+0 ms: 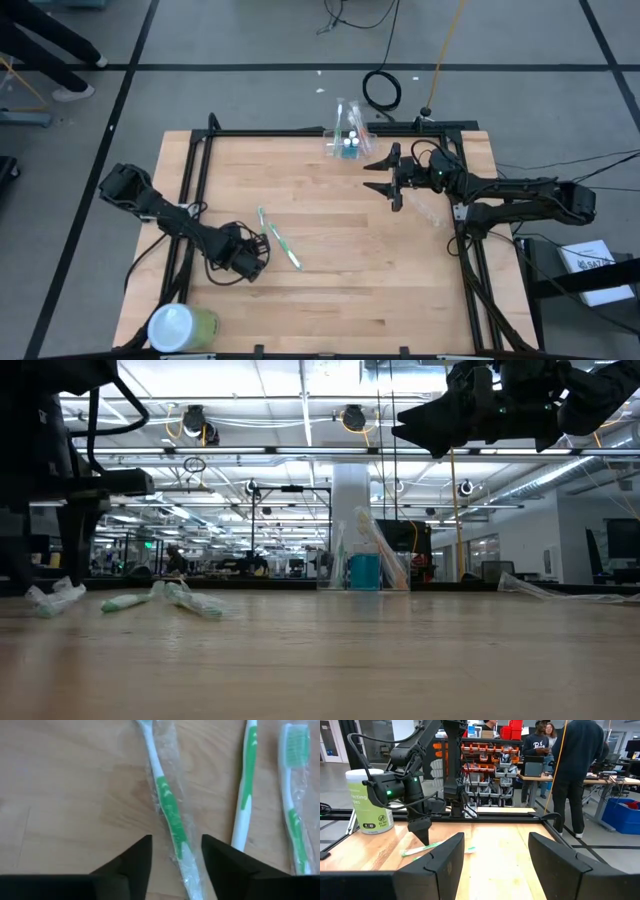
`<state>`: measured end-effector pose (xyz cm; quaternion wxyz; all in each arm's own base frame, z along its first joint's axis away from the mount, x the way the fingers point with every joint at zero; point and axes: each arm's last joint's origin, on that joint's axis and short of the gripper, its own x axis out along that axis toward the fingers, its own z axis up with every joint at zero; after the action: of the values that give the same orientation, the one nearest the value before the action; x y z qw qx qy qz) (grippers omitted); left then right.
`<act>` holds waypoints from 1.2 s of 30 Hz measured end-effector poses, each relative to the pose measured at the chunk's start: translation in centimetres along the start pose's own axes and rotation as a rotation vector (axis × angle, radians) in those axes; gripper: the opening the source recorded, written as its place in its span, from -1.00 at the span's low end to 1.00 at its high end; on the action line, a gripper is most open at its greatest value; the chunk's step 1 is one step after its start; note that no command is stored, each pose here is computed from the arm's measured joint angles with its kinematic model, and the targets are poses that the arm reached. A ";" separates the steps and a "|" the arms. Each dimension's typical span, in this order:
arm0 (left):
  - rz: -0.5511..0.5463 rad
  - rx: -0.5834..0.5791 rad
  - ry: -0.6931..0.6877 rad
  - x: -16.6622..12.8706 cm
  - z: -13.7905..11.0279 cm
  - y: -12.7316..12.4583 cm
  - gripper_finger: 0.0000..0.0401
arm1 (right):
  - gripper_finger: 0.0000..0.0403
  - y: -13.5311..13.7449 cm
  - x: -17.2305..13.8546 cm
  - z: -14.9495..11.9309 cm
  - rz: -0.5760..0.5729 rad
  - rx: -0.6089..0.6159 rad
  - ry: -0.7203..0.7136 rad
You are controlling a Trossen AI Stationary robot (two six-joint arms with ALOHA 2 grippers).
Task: Pick & Place toothbrushing station
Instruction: Put the green toothbrush into the transparent organizer
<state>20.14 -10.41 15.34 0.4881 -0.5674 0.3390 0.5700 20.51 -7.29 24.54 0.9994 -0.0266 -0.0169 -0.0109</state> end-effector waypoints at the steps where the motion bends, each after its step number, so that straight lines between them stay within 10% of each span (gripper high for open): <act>1: -0.004 -0.003 0.005 0.0 0.0 -0.1 -0.07 | 0.05 0.0 0.0 0.0 0.000 0.000 0.000; 11: 0.056 -0.014 0.042 1.0 -0.1 -0.7 0.06 | 0.05 0.0 0.0 0.0 0.000 0.000 0.000; 31: 0.067 0.137 0.082 1.4 0.3 -1.4 -0.90 | 0.05 0.0 0.0 0.0 0.000 0.002 0.003; 36: -0.030 0.205 0.043 0.3 1.1 -1.8 -0.85 | 0.05 0.0 0.0 0.0 -0.005 0.002 0.003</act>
<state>21.56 -8.74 15.47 0.5448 -0.5314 0.3975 0.5126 20.52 -7.30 24.51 0.9995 -0.0253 -0.0153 -0.0133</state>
